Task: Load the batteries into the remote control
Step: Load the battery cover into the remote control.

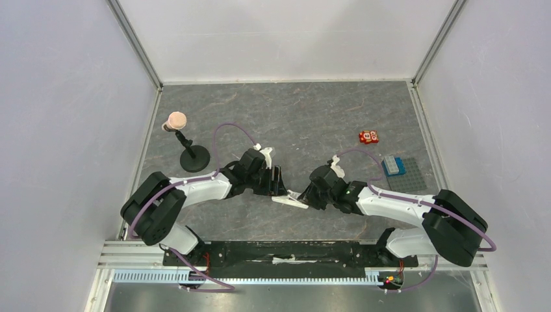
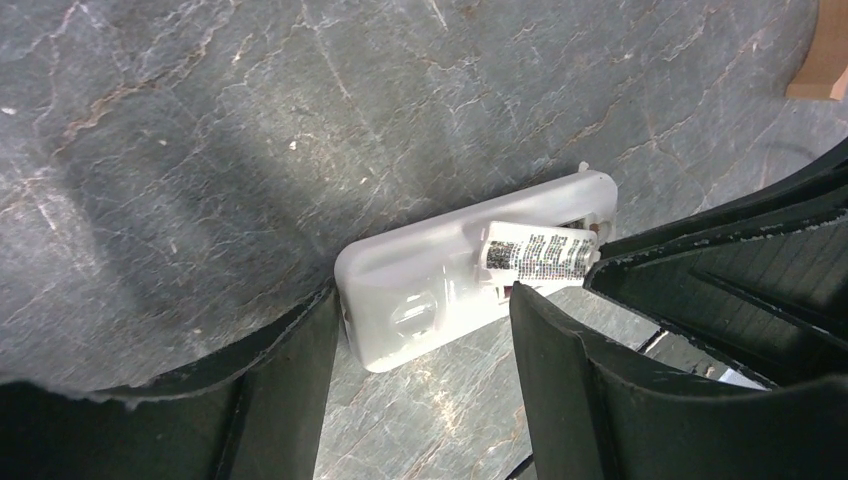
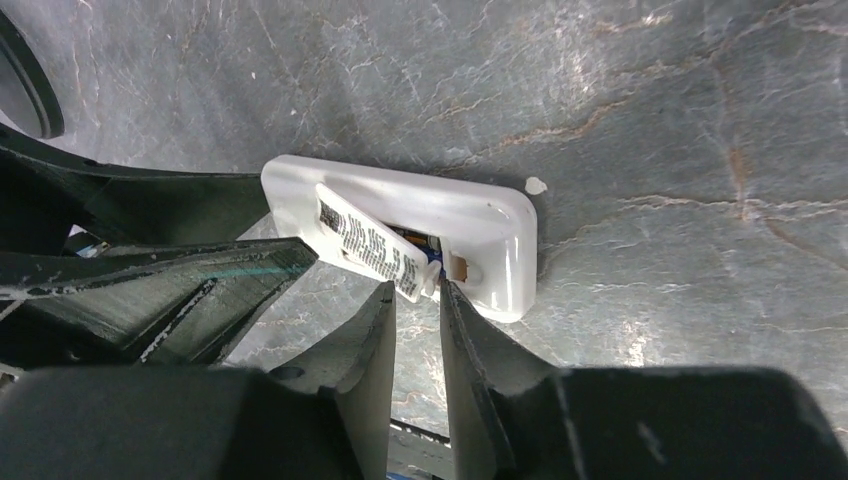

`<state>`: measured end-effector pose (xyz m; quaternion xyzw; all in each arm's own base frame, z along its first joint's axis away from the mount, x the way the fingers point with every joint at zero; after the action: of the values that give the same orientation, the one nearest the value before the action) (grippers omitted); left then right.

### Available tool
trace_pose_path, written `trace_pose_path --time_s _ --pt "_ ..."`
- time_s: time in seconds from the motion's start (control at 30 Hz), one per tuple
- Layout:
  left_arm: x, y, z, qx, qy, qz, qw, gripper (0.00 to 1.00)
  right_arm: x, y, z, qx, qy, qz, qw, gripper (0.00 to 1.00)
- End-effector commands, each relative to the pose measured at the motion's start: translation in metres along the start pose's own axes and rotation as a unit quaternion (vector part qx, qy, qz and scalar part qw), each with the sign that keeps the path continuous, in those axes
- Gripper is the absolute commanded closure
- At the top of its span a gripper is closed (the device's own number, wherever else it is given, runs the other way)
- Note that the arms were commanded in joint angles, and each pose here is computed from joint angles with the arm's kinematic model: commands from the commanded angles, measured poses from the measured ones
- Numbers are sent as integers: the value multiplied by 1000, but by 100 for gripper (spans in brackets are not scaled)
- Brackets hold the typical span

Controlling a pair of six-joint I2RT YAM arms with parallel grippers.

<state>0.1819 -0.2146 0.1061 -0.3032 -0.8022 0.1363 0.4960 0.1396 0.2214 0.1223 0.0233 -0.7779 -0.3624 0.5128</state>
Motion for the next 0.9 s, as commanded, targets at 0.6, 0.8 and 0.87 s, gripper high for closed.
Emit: trace_pose_path --time_s 0.6,0.8,0.87 --pt "-7 1 8 -19 20 9 1000 32 -2 5 -8 -16 -21 -11 1000 73" --pt "-8 2 8 -19 21 9 1000 33 -5 5 -5 -17 -7 -12 1000 75" --pt "-8 2 9 -20 21 9 1000 33 -5 5 -5 -17 -7 -12 1000 76"
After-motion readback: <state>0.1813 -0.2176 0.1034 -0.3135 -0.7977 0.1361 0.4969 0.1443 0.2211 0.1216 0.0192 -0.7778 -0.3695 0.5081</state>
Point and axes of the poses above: each gripper's point midway between its finger pads, its own x axis back along the fingers, its own y axis along the line the jaws close on, z = x × y, the point moved 10 cm from there along x, back along the fingers, and after that the axes turned 1 degree about -x, right-handed, at the moved point
